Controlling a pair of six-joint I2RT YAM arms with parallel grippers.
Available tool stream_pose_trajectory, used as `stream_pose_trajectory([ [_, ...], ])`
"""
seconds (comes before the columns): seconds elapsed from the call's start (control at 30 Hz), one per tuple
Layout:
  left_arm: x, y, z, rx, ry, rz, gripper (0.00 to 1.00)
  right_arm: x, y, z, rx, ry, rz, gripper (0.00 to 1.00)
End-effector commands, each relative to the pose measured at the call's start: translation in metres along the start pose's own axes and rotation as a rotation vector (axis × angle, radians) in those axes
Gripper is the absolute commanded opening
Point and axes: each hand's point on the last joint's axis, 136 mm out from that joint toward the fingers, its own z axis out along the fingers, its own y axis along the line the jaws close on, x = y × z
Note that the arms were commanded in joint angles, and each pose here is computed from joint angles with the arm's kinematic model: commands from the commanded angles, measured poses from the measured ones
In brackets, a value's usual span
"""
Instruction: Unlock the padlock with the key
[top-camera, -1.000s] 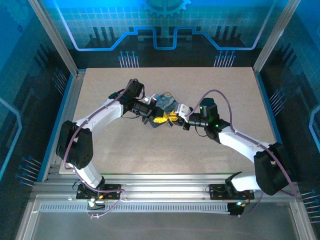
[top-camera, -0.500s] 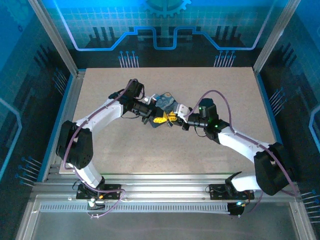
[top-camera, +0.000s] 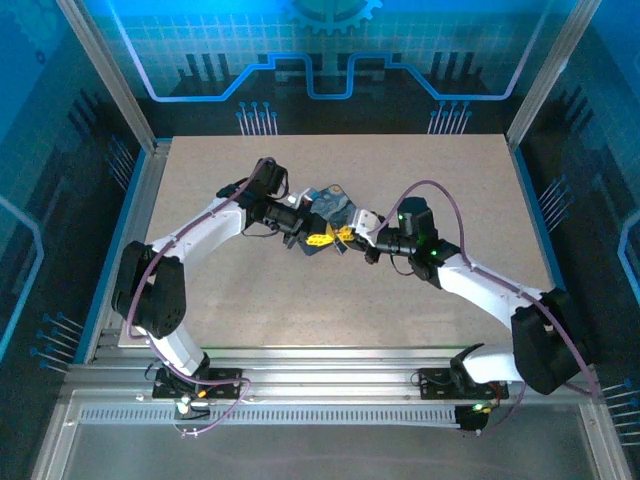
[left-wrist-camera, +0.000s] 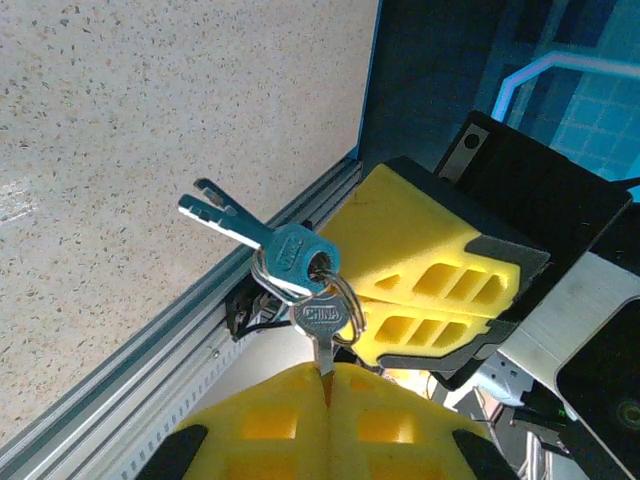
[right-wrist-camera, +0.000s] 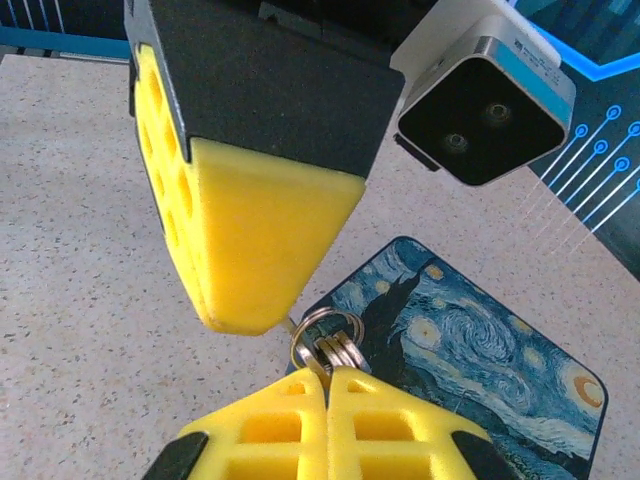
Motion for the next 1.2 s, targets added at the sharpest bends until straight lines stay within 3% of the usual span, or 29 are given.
stream_pose_trajectory([
  [0.0,-0.008,-0.005,-0.003,0.028,-0.012,-0.041,0.24,-0.020,0.030,-0.002,-0.139,-0.039,0.037,0.00],
  [0.13,-0.015,-0.005,-0.012,0.028,-0.045,-0.039,0.36,-0.011,0.032,-0.004,-0.182,0.008,0.141,0.00],
  [0.37,-0.020,0.000,-0.032,0.025,-0.104,-0.016,0.36,-0.010,0.024,-0.006,-0.199,0.037,0.329,0.00],
  [0.5,-0.021,0.013,-0.034,-0.030,-0.137,-0.017,0.35,0.009,0.011,-0.003,-0.139,0.145,0.439,0.00],
  [0.63,-0.021,0.039,-0.048,-0.218,-0.223,0.000,0.39,0.046,0.003,0.003,-0.091,0.306,0.692,0.23],
  [0.73,-0.021,0.061,-0.064,-0.311,-0.302,-0.025,0.43,0.075,0.024,0.017,-0.120,0.422,0.825,0.29],
  [0.87,-0.019,0.095,-0.084,-0.421,-0.388,-0.073,0.45,0.101,0.049,0.040,-0.104,0.564,0.792,0.35],
  [1.17,-0.012,0.120,-0.098,-0.501,-0.442,-0.100,0.45,0.130,0.041,0.077,0.004,0.760,0.658,0.41],
])
